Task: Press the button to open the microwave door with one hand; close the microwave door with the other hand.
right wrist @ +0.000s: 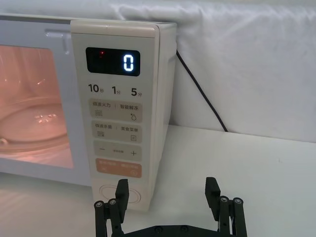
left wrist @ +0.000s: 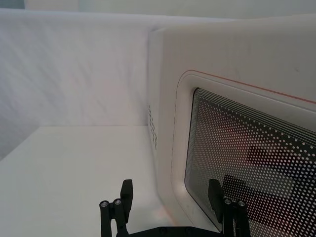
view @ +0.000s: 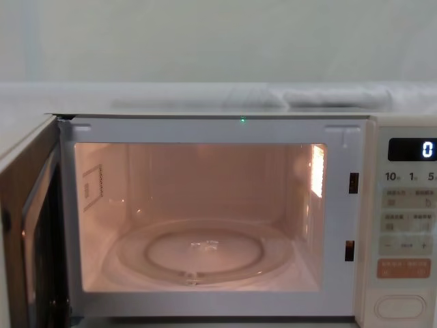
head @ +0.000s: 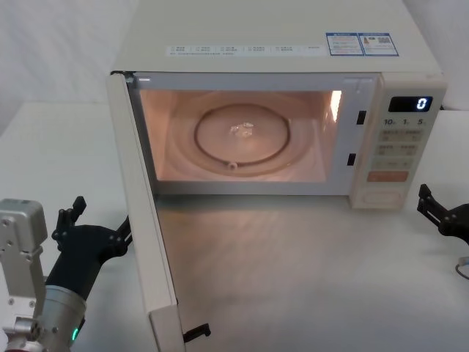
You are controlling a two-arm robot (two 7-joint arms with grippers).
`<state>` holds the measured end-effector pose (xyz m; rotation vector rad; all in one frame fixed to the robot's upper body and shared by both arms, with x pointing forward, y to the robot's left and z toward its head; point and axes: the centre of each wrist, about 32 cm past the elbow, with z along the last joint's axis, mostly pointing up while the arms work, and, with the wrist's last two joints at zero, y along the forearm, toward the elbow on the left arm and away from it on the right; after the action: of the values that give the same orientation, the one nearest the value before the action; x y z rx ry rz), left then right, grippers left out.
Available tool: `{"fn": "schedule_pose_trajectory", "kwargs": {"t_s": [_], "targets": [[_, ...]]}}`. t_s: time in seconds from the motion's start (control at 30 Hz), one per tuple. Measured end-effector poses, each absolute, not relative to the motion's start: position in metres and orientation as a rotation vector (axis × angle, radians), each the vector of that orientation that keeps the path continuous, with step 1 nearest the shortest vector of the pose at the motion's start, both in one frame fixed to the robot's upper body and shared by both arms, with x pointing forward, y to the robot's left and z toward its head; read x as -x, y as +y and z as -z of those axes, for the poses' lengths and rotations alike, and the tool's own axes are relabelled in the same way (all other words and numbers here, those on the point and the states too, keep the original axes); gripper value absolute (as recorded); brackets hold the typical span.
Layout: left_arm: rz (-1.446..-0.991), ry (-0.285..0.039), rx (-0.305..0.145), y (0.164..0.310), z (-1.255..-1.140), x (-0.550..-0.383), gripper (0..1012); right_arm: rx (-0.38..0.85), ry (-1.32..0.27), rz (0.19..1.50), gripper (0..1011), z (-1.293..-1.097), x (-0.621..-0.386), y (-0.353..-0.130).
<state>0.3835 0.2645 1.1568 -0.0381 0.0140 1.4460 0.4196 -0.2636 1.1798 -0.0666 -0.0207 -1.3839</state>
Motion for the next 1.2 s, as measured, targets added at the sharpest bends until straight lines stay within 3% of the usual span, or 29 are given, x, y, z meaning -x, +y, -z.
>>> {"fn": "schedule_pose_trajectory", "kwargs": {"t_s": [0.87, 1.03, 1.2], "targets": [[-1.446, 0.014, 0.038, 0.2645, -1.1568, -0.3835, 1001, 0.067, -0.02, 1.384, 1002, -1.1797, -0.4196, -0.2636], [-1.446, 0.014, 0.038, 0.2645, -1.1568, -0.3835, 934, 0.067, -0.021, 1.384, 1002, -1.1797, -0.4196, -0.2636], [-1.446, 0.014, 0.038, 0.2645, -1.1568, -0.3835, 789, 0.067, -0.021, 1.384, 1002, -1.1797, -0.4196, -0.2636]]}}
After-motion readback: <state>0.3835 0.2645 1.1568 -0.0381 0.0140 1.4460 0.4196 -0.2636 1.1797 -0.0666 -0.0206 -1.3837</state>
